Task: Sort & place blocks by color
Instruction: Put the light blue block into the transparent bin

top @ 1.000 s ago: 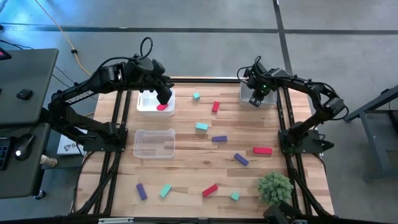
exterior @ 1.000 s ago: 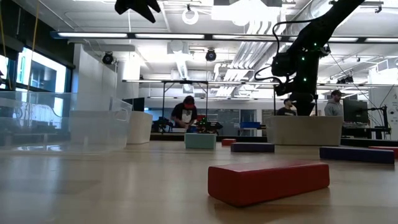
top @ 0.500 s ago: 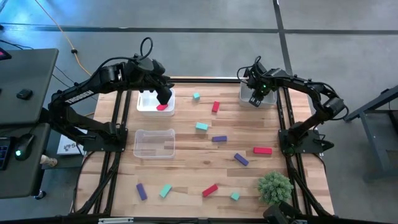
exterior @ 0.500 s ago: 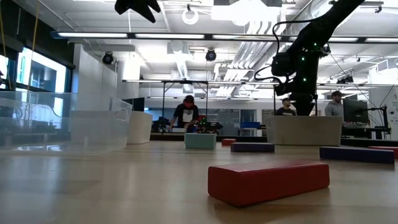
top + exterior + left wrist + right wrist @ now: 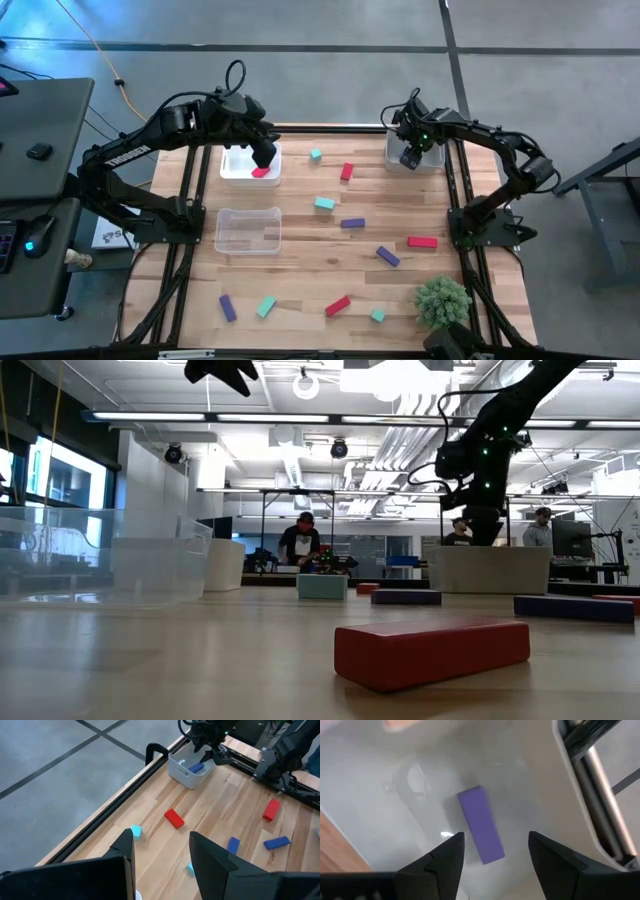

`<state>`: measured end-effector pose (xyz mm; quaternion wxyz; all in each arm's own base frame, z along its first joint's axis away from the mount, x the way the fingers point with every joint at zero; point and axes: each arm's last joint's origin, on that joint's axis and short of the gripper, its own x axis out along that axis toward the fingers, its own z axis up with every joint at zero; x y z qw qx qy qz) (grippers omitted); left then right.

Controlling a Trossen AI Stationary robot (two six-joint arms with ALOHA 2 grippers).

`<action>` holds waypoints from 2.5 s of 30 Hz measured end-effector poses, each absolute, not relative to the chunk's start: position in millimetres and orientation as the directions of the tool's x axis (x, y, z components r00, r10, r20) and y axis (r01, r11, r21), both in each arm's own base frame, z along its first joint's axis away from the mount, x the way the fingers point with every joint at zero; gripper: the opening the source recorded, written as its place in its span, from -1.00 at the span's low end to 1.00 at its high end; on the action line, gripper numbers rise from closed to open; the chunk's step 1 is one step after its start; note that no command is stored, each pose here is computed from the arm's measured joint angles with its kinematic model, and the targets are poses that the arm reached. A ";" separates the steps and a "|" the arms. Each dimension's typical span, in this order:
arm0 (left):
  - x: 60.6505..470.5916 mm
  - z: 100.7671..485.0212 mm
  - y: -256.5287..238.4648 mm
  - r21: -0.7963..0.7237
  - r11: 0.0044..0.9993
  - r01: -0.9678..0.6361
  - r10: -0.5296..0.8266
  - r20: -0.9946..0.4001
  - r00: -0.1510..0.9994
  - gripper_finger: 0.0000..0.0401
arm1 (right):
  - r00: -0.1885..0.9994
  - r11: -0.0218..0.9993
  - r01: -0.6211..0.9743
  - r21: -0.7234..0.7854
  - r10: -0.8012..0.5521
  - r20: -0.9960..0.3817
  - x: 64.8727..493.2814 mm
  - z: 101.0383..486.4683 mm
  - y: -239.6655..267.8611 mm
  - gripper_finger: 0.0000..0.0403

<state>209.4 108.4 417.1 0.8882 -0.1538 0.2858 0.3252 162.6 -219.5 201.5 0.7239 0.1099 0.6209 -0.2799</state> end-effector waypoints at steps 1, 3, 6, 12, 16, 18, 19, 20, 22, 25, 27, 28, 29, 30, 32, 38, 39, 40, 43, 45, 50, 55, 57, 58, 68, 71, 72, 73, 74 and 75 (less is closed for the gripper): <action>209.3 417.0 108.4 -0.094 0.737 -0.669 0.490 -0.608 0.625 -0.46 | 0.077 0.818 0.543 -0.191 -0.275 -0.958 163.5 204.5 -220.8 0.04; 209.2 417.0 108.7 -0.113 0.722 -0.682 0.493 -0.608 0.623 -0.41 | 0.089 0.815 0.545 -0.198 -0.291 -0.953 165.9 212.3 -223.9 0.04; 209.0 417.1 109.1 -0.122 0.713 -0.690 0.497 -0.607 0.620 -0.29 | 0.106 0.810 0.549 -0.206 -0.312 -0.944 169.4 226.9 -228.4 0.04; 208.6 416.8 109.3 -0.169 0.669 -0.723 0.506 -0.609 0.611 -0.04 | 0.143 0.792 0.569 -0.221 -0.360 -0.922 175.4 259.2 -236.3 0.04; 209.1 413.4 103.0 -0.261 0.652 -0.712 0.429 -0.648 0.630 -0.01 | 0.176 0.770 0.597 -0.226 -0.401 -0.899 178.8 283.6 -240.8 0.04; 208.6 409.7 98.1 -0.274 0.633 -0.725 0.405 -0.680 0.611 -0.02 | 0.192 0.757 0.613 -0.226 -0.420 -0.887 180.0 295.8 -242.4 0.04; 208.9 407.0 95.4 -0.278 0.624 -0.731 0.394 -0.696 0.600 -0.02 | 0.200 0.753 0.618 -0.227 -0.430 -0.880 180.6 302.4 -243.0 0.04; 209.3 403.9 92.4 -0.284 0.611 -0.739 0.381 -0.712 0.590 -0.03 | 0.208 0.748 0.624 -0.226 -0.438 -0.875 181.0 308.6 -243.5 0.04; 211.1 396.7 86.4 -0.301 0.576 -0.760 0.360 -0.742 0.566 -0.03 | 0.224 0.734 0.642 -0.219 -0.453 -0.863 181.5 320.2 -244.0 0.04; 215.7 386.3 76.0 -0.328 0.523 -0.786 0.339 -0.767 0.545 -0.04 | 0.237 0.713 0.671 -0.206 -0.469 -0.851 181.4 333.9 -243.8 0.04; 218.7 379.4 68.3 -0.327 0.524 -0.787 0.318 -0.782 0.536 -0.04 | 0.238 0.704 0.683 -0.197 -0.469 -0.850 180.7 339.9 -242.9 0.04; 219.9 376.5 64.1 -0.325 0.526 -0.786 0.306 -0.789 0.532 -0.04 | 0.240 0.700 0.688 -0.191 -0.467 -0.851 180.3 342.3 -242.3 0.04; 221.3 373.1 59.9 -0.326 0.527 -0.785 0.294 -0.796 0.529 -0.04 | 0.245 0.701 0.691 -0.177 -0.458 -0.855 179.9 344.3 -241.3 0.04; 222.7 369.2 55.3 -0.326 0.528 -0.784 0.281 -0.804 0.524 -0.04 | 0.254 0.703 0.694 -0.158 -0.443 -0.860 179.7 345.6 -240.2 0.04; 225.0 359.8 46.2 -0.325 0.521 -0.789 0.256 -0.823 0.508 -0.04 | 0.270 0.707 0.696 -0.122 -0.416 -0.868 179.2 347.5 -238.2 0.04; 227.7 341.8 19.4 -0.327 0.492 -0.807 0.206 -0.857 0.472 -0.04 | 0.288 0.695 0.718 -0.042 -0.351 -0.891 177.9 346.6 -233.7 0.04; 227.9 338.9 15.1 -0.326 0.488 -0.809 0.200 -0.861 0.467 -0.04 | 0.288 0.690 0.723 -0.033 -0.345 -0.894 177.7 346.4 -233.2 0.04; 227.8 336.0 10.9 -0.323 0.483 -0.814 0.198 -0.865 0.460 -0.04 | 0.289 0.688 0.726 -0.027 -0.340 -0.895 177.6 346.3 -232.9 0.04; 227.4 329.3 -2.2 -0.318 0.457 -0.831 0.210 -0.869 0.448 -0.04 | 0.295 0.692 0.722 -0.011 -0.323 -0.899 177.4 345.8 -232.0 0.04; 226.7 325.1 -10.6 -0.317 0.439 -0.841 0.220 -0.870 0.442 -0.04 | 0.291 0.691 0.722 -0.007 -0.312 -0.904 177.6 345.3 -230.4 0.04; 223.8 314.2 -30.7 -0.325 0.400 -0.857 0.204 -0.880 0.429 -0.04 | 0.278 0.700 0.714 0.002 -0.280 -0.919 180.4 343.9 -224.2 0.04; 221.9 305.2 -48.4 -0.325 0.374 -0.869 0.200 -0.886 0.418 -0.04 | 0.276 0.718 0.696 0.011 -0.254 -0.927 187.9 343.2 -215.4 0.04; 222.4 299.2 -54.8 -0.320 0.358 -0.877 0.195 -0.893 0.405 -0.04 | 0.276 0.724 0.690 0.016 -0.242 -0.930 191.7 342.8 -211.0 0.04; 221.3 296.1 -57.6 -0.313 0.350 -0.883 0.193 -0.898 0.395 -0.04 | 0.277 0.727 0.686 0.019 -0.237 -0.931 193.8 342.8 -208.7 0.04; 228.1 271.2 -90.7 -0.271 0.319 -0.908 0.164 -0.928 0.334 -0.04 | 0.299 0.792 0.610 0.040 -0.182 -0.937 223.0 342.3 -174.9 0.04; 232.3 264.6 -100.7 -0.273 0.317 -0.908 0.149 -0.931 0.332 -0.04 | 0.308 0.817 0.575 0.043 -0.168 -0.936 231.3 342.3 -164.0 0.04; 233.9 262.9 -103.7 -0.280 0.315 -0.907 0.144 -0.930 0.338 -0.04 | 0.310 0.817 0.575 0.047 -0.165 -0.936 233.5 342.3 -160.9 0.04; 236.3 261.0 -106.9 -0.291 0.311 -0.905 0.138 -0.928 0.346 -0.04 | 0.311 0.819 0.572 0.047 -0.164 -0.936 235.6 342.4 -158.0 0.04; 238.2 258.4 -109.9 -0.293 0.310 -0.905 0.136 -0.928 0.347 -0.04 | 0.315 0.820 0.570 0.050 -0.162 -0.935 237.6 342.4 -155.3 0.04; 239.4 255.6 -112.6 -0.288 0.311 -0.906 0.136 -0.930 0.342 -0.04 | 0.318 0.821 0.568 0.053 -0.159 -0.935 239.3 342.5 -153.0 0.04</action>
